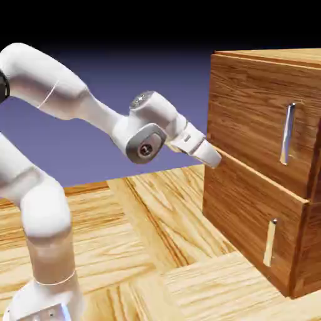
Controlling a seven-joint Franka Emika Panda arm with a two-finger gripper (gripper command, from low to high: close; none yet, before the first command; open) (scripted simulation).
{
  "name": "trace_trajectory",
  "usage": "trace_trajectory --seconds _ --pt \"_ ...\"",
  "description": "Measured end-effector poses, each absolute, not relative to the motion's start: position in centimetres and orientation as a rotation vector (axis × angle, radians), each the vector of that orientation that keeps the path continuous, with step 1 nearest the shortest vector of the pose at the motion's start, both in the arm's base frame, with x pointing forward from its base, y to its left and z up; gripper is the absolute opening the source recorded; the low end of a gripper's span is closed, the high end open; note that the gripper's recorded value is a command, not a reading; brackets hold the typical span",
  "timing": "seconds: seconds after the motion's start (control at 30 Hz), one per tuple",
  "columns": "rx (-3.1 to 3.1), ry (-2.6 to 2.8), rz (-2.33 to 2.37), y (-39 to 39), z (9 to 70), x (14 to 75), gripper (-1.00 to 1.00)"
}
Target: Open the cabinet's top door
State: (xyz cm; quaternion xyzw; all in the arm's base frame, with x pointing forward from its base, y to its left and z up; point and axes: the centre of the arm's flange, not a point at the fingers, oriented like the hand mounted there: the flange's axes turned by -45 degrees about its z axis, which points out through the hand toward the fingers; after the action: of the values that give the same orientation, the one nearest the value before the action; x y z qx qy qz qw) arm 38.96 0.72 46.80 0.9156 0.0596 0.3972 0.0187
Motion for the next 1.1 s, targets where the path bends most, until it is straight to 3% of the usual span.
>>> trace_trajectory --seconds 0.5,1.1 --pt "2.091 1.142 1.29 1.4 57.1 37.4 0.0" --pt "1.097 1.555 0.97 -4.2 62.5 35.7 0.0"
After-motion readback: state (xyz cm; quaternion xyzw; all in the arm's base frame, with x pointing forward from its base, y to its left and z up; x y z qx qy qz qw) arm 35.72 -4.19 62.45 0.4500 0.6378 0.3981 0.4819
